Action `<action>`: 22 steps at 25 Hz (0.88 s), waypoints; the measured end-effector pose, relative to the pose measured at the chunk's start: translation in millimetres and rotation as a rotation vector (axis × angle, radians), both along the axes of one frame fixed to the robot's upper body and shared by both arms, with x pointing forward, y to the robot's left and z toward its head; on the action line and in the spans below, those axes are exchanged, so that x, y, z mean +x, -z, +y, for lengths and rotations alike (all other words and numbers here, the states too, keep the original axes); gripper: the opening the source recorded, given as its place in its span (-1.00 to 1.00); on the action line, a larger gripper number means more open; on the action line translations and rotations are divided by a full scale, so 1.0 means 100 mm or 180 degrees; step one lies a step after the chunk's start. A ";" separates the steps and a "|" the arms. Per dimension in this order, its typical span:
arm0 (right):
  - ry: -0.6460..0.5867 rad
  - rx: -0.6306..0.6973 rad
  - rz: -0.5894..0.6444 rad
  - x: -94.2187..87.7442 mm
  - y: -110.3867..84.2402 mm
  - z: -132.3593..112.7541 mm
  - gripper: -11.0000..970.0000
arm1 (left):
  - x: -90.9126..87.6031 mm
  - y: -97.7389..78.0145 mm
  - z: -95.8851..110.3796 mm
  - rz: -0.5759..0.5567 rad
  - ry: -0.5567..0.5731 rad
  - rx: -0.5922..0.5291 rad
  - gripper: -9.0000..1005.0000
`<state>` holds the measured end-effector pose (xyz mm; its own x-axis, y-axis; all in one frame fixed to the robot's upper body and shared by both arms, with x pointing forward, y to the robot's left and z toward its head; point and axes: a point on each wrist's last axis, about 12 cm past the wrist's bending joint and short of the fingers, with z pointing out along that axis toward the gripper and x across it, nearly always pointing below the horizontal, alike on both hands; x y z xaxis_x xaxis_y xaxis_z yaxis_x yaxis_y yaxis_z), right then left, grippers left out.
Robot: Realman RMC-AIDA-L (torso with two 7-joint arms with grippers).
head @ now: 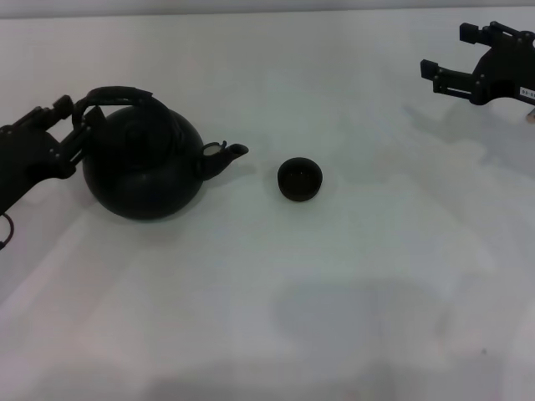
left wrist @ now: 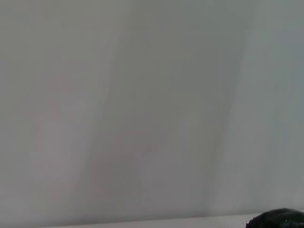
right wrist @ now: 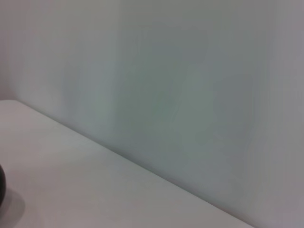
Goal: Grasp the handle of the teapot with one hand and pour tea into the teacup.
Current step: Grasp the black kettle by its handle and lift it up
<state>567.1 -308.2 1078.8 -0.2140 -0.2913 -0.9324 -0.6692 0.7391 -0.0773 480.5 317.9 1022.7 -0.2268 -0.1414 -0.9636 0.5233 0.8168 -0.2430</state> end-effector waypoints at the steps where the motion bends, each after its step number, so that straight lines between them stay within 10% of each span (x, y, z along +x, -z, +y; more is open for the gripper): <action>1: 0.0003 0.0004 -0.0002 0.00 0.00 0.00 0.77 | 0.01 0.00 -0.01 0.0007 0.0022 0.0012 0.09; 22: 0.0050 0.0004 0.0001 -0.03 0.07 -0.02 0.77 | 0.14 -0.16 -0.03 -0.0107 0.0193 0.0089 -0.56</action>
<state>564.5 -310.1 1071.4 -0.2188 -0.2867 -0.9327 -0.6574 0.7497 -0.0762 495.0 314.4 1039.0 -0.2017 -0.1013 -0.9742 0.5795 0.7895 -0.2021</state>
